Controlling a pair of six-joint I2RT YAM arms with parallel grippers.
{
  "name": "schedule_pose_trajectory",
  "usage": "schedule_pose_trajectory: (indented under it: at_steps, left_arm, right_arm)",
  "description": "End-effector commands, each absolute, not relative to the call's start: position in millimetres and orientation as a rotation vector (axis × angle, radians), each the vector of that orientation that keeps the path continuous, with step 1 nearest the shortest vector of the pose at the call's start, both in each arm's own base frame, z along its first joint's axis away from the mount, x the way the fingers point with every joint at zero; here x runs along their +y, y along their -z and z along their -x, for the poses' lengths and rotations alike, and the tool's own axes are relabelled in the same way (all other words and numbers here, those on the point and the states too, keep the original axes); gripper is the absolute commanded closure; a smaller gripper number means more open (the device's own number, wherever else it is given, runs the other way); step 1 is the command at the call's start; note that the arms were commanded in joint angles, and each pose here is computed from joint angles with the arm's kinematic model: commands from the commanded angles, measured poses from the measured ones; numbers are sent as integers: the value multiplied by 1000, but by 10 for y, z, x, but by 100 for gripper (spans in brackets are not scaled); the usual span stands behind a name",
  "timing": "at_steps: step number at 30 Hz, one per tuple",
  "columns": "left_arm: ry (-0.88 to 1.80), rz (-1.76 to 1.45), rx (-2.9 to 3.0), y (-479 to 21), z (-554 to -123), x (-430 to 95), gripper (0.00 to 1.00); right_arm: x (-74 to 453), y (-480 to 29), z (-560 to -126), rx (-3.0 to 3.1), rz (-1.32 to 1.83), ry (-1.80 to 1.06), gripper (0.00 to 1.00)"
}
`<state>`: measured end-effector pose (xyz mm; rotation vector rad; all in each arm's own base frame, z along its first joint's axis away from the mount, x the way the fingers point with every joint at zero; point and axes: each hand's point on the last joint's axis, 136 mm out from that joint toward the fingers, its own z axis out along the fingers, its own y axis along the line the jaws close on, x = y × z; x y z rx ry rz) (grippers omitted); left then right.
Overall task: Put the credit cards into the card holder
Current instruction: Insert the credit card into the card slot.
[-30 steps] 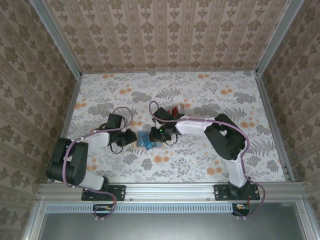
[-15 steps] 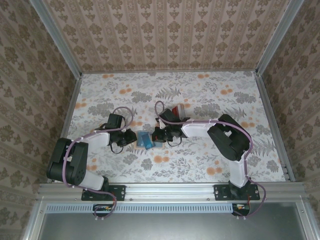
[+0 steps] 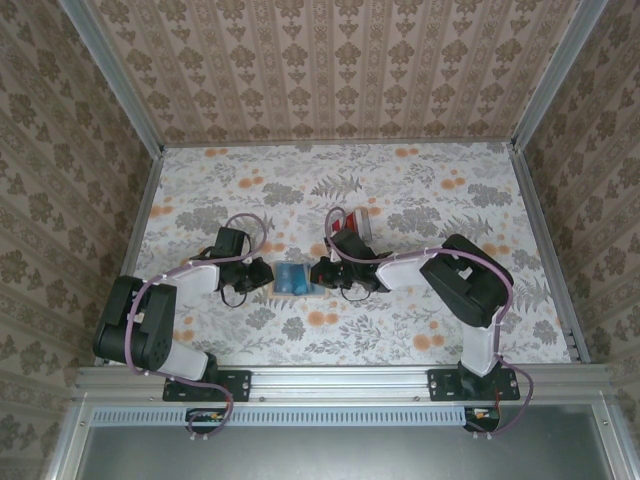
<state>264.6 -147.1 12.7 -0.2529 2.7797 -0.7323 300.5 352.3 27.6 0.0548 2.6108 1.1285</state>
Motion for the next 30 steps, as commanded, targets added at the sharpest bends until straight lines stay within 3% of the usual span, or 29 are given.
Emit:
schedule_pose_trajectory:
  at_steps: [1, 30]
  left_arm:
    - [677, 258, 2895, 178, -2374, -1457, 82]
    - [698, 259, 2887, 175, -2392, -1486, 88]
  right_arm:
    - [3366, -133, -3065, 2612, -137, -1004, 100]
    - [3859, -82, -2985, 2628, 61, -795, 100]
